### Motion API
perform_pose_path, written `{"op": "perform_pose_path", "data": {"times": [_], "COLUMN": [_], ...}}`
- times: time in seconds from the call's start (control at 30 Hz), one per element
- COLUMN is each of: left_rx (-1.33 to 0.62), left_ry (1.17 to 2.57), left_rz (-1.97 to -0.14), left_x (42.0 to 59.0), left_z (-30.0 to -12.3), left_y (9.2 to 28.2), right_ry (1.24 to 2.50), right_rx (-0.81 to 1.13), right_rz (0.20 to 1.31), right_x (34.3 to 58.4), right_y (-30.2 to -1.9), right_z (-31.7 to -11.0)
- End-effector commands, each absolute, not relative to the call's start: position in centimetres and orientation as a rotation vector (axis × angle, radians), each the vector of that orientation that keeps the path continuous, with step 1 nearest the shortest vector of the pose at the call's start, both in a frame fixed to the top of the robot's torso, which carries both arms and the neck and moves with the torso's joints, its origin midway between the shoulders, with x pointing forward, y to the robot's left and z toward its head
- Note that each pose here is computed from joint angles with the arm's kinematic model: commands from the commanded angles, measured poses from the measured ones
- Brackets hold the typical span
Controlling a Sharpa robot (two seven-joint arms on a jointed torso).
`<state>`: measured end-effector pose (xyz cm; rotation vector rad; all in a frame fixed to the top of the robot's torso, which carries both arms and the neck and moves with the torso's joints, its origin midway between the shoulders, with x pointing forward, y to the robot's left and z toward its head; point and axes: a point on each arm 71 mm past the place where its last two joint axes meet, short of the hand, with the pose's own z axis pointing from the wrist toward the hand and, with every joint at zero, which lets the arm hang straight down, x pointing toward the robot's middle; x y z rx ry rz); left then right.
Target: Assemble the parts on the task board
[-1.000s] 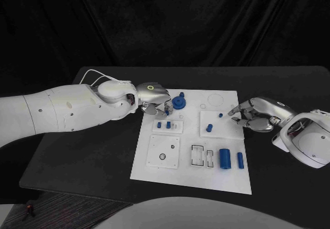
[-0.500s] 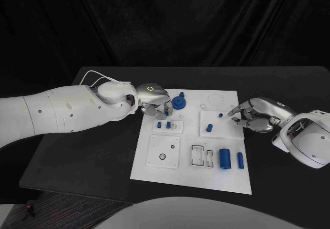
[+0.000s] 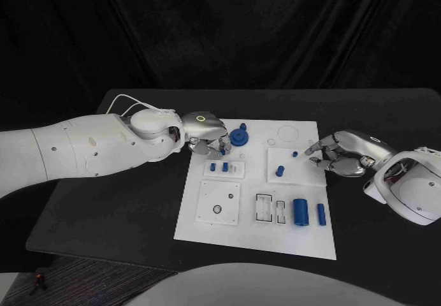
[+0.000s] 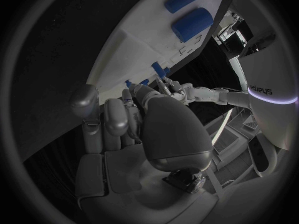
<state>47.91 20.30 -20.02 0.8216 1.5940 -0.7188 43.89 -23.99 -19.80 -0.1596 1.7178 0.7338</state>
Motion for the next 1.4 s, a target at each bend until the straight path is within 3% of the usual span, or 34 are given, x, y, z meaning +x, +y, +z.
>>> {"op": "perform_pose_path", "data": {"times": [0.03,0.93,1.13,1.4], "left_rx": [0.829,0.729,0.702,0.637], "left_ry": [1.651,1.557,1.527,1.517], "left_rz": [-0.698,-0.610,-0.567,-0.574], "left_x": [47.7,48.6,49.0,49.9], "left_z": [-21.0,-20.2,-19.8,-19.1], "left_y": [20.5,22.6,25.1,29.9], "right_ry": [1.726,1.723,1.704,1.607], "right_rx": [-0.158,-0.151,-0.135,-0.174], "right_rz": [0.730,0.725,0.709,0.670], "right_x": [43.9,43.7,43.6,44.8], "right_y": [-24.0,-24.2,-24.9,-25.0], "right_z": [-19.9,-19.8,-19.2,-15.1]}}
